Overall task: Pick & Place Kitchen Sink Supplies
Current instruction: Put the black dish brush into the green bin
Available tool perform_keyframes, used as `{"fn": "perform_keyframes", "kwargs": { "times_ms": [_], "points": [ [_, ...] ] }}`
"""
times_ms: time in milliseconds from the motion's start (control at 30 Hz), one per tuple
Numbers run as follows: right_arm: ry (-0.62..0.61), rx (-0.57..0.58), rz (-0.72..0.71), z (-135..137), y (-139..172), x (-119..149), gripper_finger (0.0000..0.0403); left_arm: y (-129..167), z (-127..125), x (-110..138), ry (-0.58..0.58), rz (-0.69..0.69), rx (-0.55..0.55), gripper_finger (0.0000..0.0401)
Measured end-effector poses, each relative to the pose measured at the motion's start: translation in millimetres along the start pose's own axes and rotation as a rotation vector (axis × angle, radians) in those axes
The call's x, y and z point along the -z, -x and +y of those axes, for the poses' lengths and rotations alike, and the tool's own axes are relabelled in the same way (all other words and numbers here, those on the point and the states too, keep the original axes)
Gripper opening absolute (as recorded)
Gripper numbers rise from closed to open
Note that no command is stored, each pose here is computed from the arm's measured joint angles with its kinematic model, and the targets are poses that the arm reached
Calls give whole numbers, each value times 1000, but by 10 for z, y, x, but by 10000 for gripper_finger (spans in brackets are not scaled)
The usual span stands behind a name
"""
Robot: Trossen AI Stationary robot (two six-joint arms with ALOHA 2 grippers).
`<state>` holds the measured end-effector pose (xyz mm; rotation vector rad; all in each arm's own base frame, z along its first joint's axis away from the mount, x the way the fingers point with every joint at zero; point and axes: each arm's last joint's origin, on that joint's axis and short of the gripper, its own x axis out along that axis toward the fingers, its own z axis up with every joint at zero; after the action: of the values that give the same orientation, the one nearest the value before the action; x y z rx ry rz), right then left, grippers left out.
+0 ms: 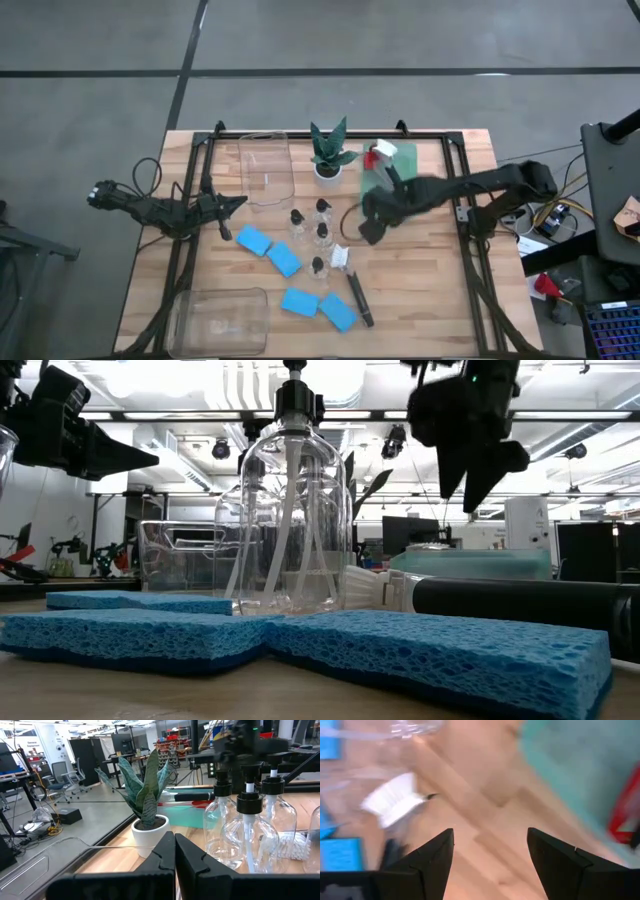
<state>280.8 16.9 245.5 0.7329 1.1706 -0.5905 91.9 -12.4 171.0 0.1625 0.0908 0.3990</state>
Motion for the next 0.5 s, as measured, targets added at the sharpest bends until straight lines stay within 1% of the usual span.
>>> {"fn": "perform_keyframes", "kwargs": {
  "times_ms": [167,333,500],
  "points": [
    [42,-75,-30,329,-130,233,256,0,0,0,0,0,0,0],
    [47,-85,1,530,-295,422,252,0,0,0,0,0,0,0],
    [60,-91,19,702,-418,512,254,0,0,0,0,0,0,0]
  ]
}}
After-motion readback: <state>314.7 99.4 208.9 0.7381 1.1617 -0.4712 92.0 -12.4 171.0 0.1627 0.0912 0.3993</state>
